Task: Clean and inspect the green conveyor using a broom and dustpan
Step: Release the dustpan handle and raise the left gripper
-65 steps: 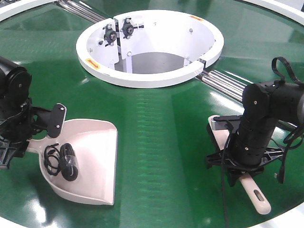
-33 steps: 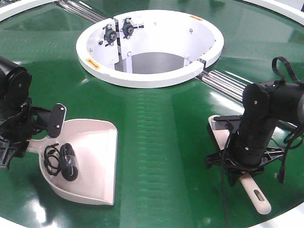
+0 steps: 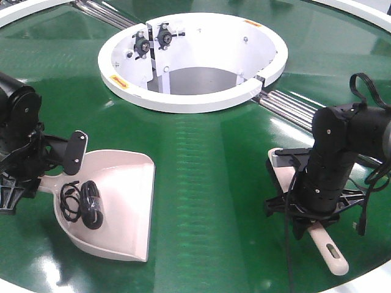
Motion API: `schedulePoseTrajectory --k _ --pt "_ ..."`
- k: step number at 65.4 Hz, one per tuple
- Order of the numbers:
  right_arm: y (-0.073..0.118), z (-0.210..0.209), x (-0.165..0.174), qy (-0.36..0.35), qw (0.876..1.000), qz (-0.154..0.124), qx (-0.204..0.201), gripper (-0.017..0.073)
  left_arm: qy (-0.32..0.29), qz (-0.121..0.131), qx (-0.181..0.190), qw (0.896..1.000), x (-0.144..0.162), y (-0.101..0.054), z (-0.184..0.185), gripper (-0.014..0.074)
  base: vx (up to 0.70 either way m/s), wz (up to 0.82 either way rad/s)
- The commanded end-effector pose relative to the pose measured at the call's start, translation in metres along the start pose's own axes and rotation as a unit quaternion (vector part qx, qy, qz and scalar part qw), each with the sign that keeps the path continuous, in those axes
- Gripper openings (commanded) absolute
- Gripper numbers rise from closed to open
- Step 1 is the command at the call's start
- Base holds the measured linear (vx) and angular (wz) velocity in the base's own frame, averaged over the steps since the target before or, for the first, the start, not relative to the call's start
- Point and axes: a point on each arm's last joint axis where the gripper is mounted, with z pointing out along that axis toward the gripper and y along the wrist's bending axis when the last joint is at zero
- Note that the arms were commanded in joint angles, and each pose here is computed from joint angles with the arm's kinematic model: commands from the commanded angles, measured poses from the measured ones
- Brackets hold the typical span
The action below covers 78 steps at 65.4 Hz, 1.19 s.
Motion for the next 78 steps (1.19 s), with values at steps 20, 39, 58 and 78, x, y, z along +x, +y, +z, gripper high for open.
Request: schedulePoseTrajectory --k 20,39,58,78 --pt "-0.002 -0.020 0.001 -0.035 0.999 -0.003 -0.003 -0.0001 -0.010 -0.024 -0.039 0.999 0.004 0.001 -0.024 0.0384 0.00 0.00" --pt "-0.002 -0.020 0.001 -0.035 0.999 -0.003 -0.003 -0.0001 -0.031 -0.101 -0.056 0.993 0.010 -0.007 -0.044 0.0575 0.00 0.00" --pt "-0.002 -0.020 0.001 -0.035 0.999 -0.003 -0.003 -0.0001 -0.120 -0.161 -0.078 0.976 0.014 -0.028 -0.085 0.0575 0.00 0.00" --pt "-0.002 -0.020 0.001 -0.035 0.999 -0.003 -0.003 -0.0001 -0.139 -0.168 -0.087 0.972 0.016 -0.034 -0.096 0.0575 0.00 0.00"
